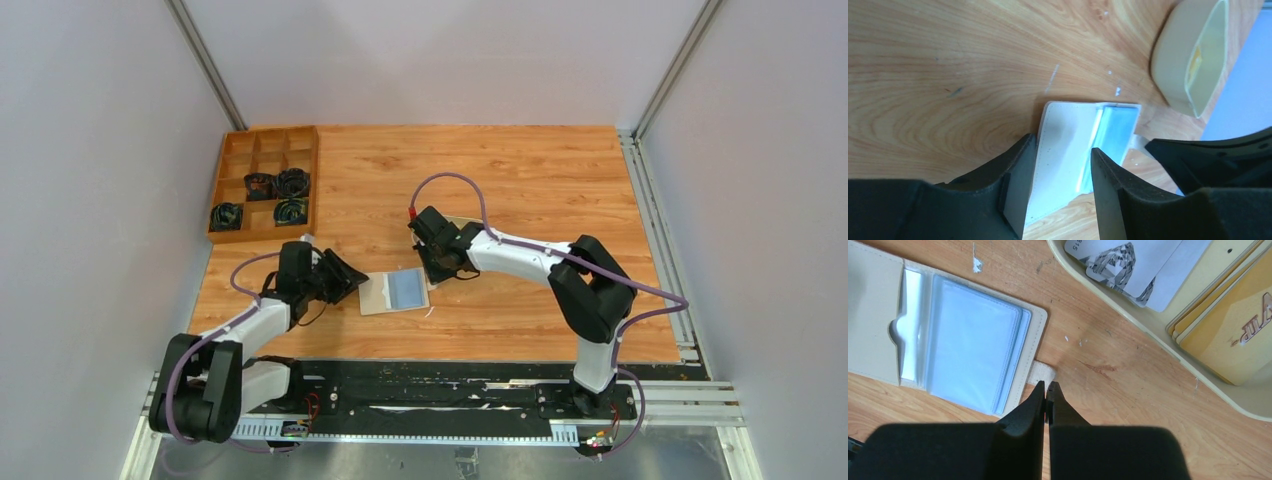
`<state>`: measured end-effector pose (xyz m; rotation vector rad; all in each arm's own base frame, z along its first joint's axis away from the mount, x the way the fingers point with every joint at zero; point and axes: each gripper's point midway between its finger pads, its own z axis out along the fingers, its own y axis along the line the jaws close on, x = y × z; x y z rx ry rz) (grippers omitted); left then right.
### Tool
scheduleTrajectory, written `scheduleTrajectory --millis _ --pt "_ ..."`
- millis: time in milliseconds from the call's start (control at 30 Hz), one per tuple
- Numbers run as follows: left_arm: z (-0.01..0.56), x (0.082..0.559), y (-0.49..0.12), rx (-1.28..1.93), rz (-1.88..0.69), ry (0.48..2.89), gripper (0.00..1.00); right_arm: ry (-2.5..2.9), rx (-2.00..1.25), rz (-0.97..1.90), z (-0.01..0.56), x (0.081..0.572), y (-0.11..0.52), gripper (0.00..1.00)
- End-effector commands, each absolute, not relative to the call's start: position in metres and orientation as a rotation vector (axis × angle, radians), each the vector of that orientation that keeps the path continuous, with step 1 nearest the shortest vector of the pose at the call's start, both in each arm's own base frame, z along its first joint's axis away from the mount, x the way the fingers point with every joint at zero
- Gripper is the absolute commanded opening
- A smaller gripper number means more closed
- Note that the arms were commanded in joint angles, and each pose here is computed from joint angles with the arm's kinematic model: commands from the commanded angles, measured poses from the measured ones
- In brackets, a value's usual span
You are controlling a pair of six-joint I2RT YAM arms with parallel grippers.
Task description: Take the credit cards out of the card holder
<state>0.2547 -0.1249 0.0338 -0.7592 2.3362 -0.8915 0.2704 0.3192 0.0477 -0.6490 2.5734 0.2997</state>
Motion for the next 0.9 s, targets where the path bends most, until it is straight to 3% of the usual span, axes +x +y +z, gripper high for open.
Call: scheduleTrajectory --millis 0,600,867 --pt "0.062 0.26 -0.137 -0.752 -0.997 2.266 0.49 2.587 -0.619 0.331 0.049 0.264 0.316 0.0" --pt "0.121 0.267 -0.194 -0.588 -1.199 2.178 0.5 2.602 -0.594 0.376 0.04 0.258 0.318 0.0" --pt "0.104 0.263 -0.231 -0.557 -1.227 2.24 0.5 2.599 -0.586 0.382 0.044 0.254 0.314 0.0"
